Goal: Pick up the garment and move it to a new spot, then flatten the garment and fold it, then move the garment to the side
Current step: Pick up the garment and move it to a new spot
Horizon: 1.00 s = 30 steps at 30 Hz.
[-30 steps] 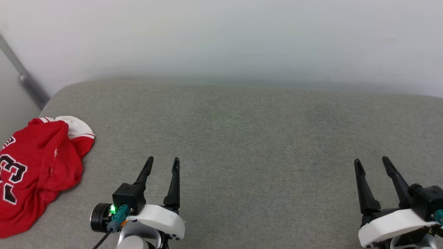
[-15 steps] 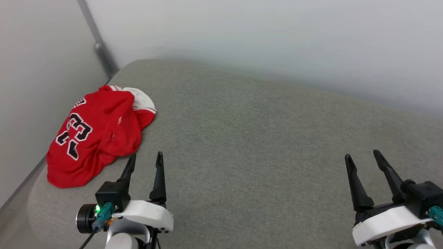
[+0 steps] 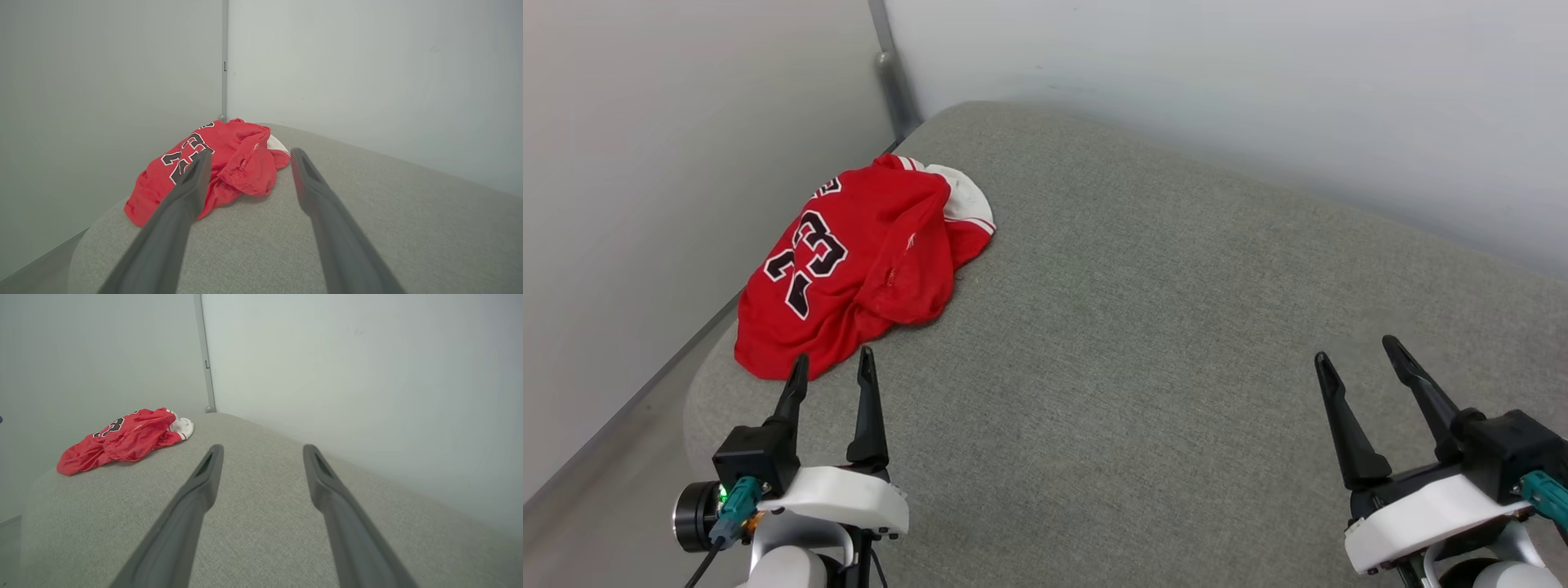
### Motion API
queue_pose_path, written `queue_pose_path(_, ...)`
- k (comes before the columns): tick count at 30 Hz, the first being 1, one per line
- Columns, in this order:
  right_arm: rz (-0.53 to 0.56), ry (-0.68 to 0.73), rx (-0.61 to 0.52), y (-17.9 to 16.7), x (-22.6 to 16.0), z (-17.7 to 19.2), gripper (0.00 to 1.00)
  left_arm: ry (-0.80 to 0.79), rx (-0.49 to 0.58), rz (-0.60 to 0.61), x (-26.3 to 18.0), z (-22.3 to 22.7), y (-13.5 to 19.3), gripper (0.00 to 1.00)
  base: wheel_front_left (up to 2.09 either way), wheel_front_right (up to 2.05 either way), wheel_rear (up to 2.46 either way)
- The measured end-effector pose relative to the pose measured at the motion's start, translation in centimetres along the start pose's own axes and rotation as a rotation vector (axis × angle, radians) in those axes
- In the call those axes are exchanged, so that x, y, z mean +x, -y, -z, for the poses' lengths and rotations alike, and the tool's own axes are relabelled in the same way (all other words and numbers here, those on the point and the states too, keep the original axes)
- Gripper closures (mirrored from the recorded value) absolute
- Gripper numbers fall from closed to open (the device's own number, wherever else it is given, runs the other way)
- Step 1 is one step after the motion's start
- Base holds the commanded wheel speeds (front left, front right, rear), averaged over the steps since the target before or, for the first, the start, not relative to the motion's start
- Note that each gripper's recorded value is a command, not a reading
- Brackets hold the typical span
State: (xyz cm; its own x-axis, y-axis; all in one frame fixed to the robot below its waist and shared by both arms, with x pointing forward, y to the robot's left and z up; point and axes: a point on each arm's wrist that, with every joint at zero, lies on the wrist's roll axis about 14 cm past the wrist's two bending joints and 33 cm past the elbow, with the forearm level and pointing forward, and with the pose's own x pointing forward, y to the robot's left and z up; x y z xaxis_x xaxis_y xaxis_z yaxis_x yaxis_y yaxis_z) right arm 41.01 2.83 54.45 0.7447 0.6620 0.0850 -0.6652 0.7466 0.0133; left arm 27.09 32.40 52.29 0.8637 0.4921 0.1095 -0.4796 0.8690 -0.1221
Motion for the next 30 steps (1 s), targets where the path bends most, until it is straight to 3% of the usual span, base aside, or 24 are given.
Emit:
queue_pose_path(6,0.002,-0.006,0.004,0.5,0.2,0.1,0.00,-0.009,0.009,0.001,0.6,0.3,0.3,0.00,0.00,0.00,0.00)
queue_pose_path(11,0.030,-0.008,-0.002,2.1,0.1,0.1,0.00,0.031,0.024,0.046,3.7,-1.0,1.9,0.00,0.00,0.00,0.00)
queue_pose_path(14,0.050,-0.009,-0.002,3.3,0.1,0.3,0.00,0.082,0.044,0.076,6.9,-2.8,2.8,0.00,0.00,0.00,0.00)
queue_pose_path(15,0.071,-0.007,0.005,4.6,0.2,0.5,0.00,0.090,0.074,0.103,10.9,-4.6,3.6,0.00,0.00,0.00,0.00)
queue_pose_path(17,0.093,-0.010,0.019,5.6,0.0,0.9,0.00,0.091,0.101,0.121,13.4,-5.8,4.2,0.00,0.00,0.00,0.00)
queue_pose_path(25,0.203,-0.040,0.053,10.0,-1.6,3.8,0.00,-0.194,0.271,0.128,21.3,-3.0,4.0,0.00,0.00,0.00,0.00)
queue_pose_path(30,0.269,-0.077,0.078,12.3,-2.7,6.4,0.00,-0.495,0.299,0.086,22.8,3.4,2.6,0.00,0.00,0.00,0.00)
